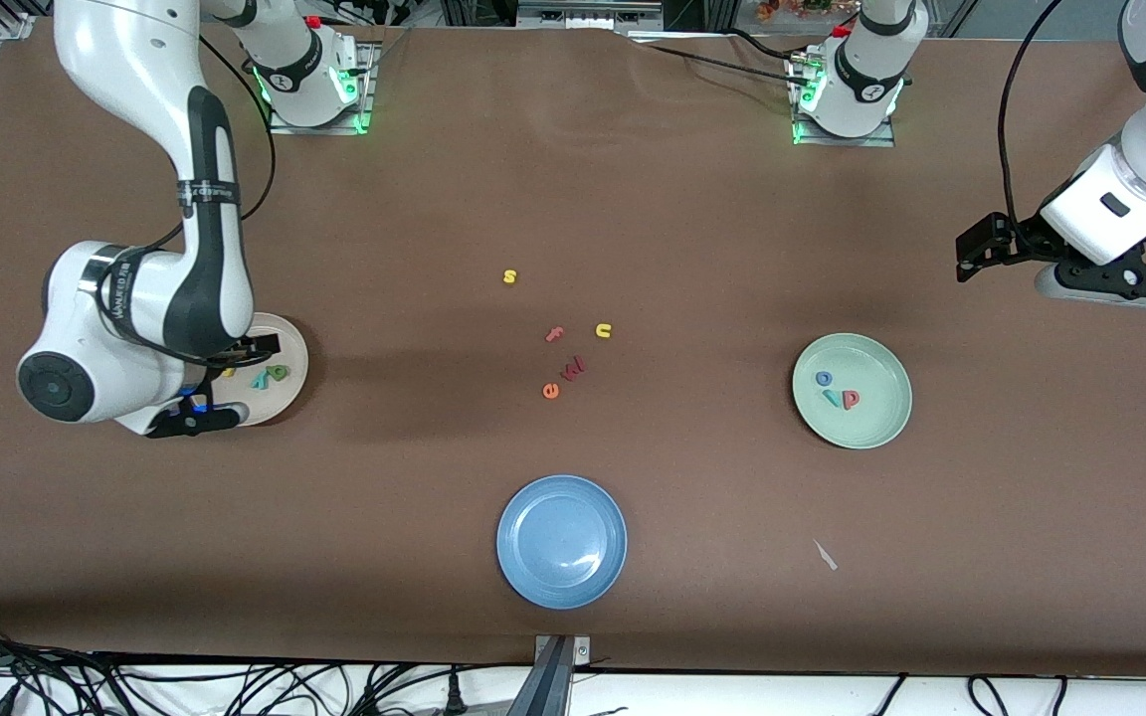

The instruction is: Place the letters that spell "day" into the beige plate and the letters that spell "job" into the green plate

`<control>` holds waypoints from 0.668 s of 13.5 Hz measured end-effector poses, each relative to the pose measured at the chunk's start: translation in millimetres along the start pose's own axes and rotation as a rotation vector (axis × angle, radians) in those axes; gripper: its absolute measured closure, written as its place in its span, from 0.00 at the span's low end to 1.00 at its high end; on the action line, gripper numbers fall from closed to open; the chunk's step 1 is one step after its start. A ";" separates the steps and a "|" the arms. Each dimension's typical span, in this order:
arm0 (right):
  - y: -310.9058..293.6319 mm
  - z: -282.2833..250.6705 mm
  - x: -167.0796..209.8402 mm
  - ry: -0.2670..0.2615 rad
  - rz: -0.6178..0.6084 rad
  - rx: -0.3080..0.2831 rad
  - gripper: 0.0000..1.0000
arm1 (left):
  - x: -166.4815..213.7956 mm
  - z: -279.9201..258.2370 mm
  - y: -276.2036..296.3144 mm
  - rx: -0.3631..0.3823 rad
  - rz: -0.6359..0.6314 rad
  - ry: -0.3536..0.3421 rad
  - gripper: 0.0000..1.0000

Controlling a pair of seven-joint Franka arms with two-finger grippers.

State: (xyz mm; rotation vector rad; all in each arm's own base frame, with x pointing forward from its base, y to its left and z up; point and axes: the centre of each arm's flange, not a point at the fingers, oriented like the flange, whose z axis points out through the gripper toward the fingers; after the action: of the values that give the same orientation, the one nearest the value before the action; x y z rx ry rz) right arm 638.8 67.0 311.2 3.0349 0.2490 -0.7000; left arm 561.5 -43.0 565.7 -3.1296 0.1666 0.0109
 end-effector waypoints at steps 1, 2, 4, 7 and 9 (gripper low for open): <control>-7.2 0.0 -0.6 -0.008 -0.008 -0.003 0.00 | 0.0 0.0 0.5 0.000 0.001 0.000 0.00; -11.9 -1.0 -1.2 -0.014 -0.014 -0.005 0.00 | 0.0 0.0 0.9 0.000 0.002 0.000 0.00; -21.6 -11.2 -5.6 -0.033 -0.028 -0.022 0.00 | 0.0 0.0 1.2 0.000 0.002 0.000 0.00; -57.3 -36.1 -15.6 -0.027 -0.076 -0.088 0.00 | 0.0 0.0 1.4 0.000 0.002 0.000 0.00; -79.5 -57.9 -33.0 0.002 -0.067 -0.121 0.00 | 0.1 -0.3 1.6 0.000 0.003 0.001 0.00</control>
State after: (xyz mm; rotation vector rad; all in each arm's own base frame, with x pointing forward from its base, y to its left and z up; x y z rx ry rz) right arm 622.1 143.5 379.2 2.9248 0.3799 -0.6603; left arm 561.4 -44.6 565.9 -3.1294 0.1710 0.0101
